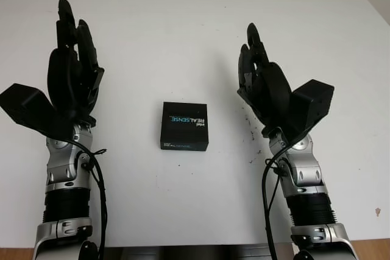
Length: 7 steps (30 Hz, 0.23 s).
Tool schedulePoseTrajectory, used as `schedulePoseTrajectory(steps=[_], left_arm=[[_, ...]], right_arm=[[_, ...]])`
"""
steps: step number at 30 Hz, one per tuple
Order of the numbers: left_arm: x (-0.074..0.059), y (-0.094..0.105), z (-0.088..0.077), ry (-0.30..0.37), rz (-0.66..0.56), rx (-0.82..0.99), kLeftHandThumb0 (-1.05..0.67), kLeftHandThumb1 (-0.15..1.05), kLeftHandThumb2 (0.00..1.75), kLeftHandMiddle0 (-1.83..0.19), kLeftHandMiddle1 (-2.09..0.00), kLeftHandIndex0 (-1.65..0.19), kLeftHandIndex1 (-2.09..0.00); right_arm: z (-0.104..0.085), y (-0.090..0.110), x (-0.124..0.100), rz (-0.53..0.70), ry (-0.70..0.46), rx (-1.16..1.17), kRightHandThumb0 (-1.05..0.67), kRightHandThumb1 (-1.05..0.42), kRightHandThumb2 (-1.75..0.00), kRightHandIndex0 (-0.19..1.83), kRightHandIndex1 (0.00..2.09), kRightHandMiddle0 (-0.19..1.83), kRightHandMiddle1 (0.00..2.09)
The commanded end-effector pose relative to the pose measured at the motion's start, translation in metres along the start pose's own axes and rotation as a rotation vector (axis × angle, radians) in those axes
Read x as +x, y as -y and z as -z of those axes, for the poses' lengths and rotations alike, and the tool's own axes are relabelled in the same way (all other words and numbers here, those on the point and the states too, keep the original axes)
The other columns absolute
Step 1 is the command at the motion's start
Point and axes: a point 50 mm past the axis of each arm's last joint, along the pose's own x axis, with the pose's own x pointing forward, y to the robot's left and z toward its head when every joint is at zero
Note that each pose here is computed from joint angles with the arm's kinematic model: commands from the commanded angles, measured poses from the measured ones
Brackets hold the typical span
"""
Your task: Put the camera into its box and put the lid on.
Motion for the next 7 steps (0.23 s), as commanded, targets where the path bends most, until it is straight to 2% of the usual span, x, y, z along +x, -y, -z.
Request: schedulePoseTrajectory(steps=[1,7], left_arm=[[0.0025,0.0037,-0.0004,0.008,0.013,-0.004,-0.78,1.05,0.61,0.19,0.0,0.19,0.0],[0.0016,0.0095,0.0022,0.014,0.009,-0.007,-0.79,1.05,0.58,0.19,0.0,0.19,0.0]], right_arm=[[-0.0011,0.002,0.0008,0.01,0.008,0.005,-0.67,-1.05,-0.73,-0.19,0.0,-0.19,0.0],[-0.0006,0.0035,0.0027,0.011,0.007,0.01,-0.68,-1.05,-0.72,-0.19,0.0,-0.19,0.0]])
